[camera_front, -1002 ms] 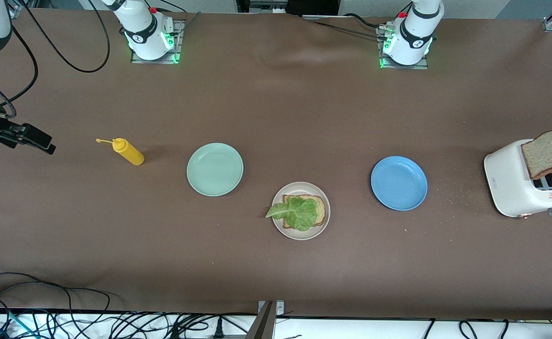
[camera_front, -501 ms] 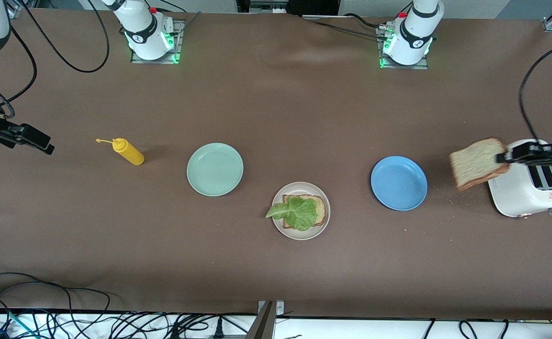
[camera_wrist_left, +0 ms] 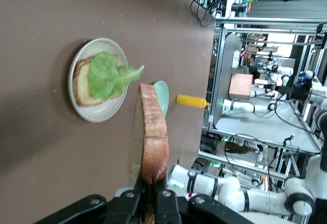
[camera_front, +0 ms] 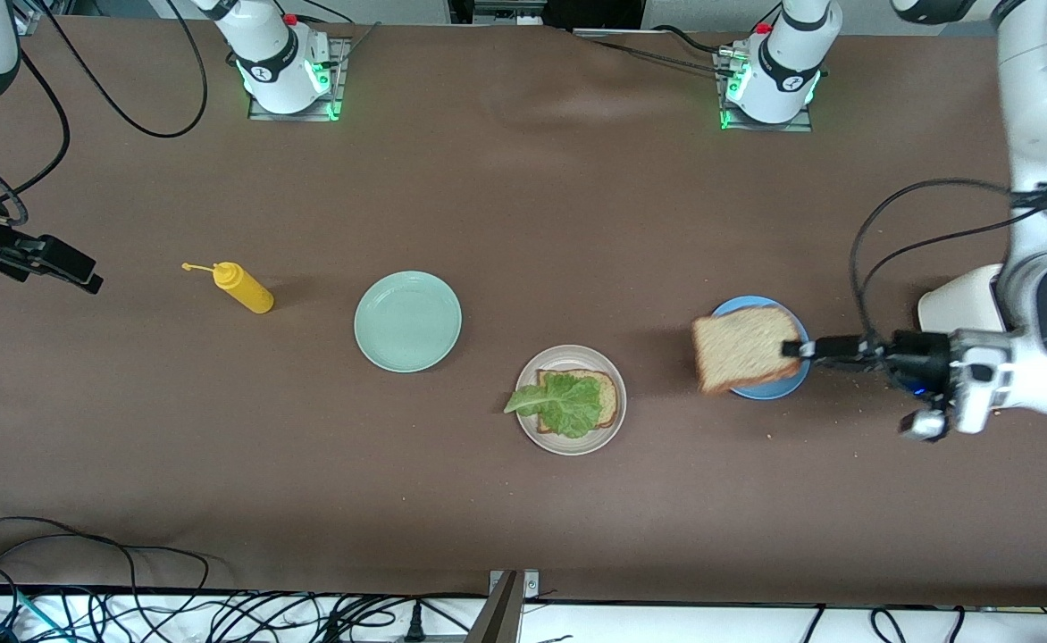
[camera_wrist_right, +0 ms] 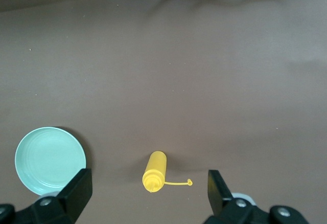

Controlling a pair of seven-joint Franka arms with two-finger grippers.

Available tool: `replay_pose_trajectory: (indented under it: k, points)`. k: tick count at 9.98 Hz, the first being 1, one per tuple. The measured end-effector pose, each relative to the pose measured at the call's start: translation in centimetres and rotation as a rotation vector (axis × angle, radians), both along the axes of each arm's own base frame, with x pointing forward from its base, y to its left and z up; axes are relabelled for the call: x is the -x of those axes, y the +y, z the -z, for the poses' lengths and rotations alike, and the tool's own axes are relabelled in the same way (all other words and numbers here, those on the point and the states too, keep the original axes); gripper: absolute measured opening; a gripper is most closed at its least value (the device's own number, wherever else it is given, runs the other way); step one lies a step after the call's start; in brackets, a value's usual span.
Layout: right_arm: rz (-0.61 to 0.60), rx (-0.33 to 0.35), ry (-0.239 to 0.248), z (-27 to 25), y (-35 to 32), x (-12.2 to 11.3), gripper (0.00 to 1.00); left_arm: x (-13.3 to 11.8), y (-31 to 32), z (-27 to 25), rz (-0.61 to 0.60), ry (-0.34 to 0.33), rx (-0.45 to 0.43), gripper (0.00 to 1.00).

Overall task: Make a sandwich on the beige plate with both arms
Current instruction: 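Carry the bread over the beige plate and lower it onto the lettuce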

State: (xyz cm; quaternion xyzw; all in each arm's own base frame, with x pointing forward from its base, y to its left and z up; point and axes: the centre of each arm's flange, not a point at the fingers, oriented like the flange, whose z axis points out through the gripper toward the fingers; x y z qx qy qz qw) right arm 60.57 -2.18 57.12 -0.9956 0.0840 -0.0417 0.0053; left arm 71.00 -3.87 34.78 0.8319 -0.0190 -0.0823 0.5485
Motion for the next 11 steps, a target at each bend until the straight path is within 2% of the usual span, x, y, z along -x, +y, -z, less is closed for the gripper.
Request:
replay_pose_trajectory:
  k: [3,4,5,7,9,11]
  points:
    - [0.0,0.0,0.0,0.0,0.0,0.0,1.0,-1.5,-10.7,3.4,-0.08,-0.045,-0.004,0.09]
    - [0.0,0.0,0.0,0.0,0.0,0.0,1.0,-1.6,-12.4,4.3,-0.11,-0.031,0.035,0.09]
    - [0.0,0.0,0.0,0.0,0.0,0.0,1.0,-1.6,-13.1,5.5,-0.128,-0.016,0.074,0.09]
    - [0.0,0.0,0.0,0.0,0.0,0.0,1.0,-1.7,-14.2,8.0,-0.157,-0.033,0.079,0.09]
    - [0.0,0.0,0.0,0.0,0.0,0.0,1.0,-0.8,-16.2,11.0,-0.155,-0.052,0.098,0.09]
    - [0.0,0.0,0.0,0.0,0.0,0.0,1.0,0.3,-17.1,13.7,-0.157,-0.04,0.098,0.09]
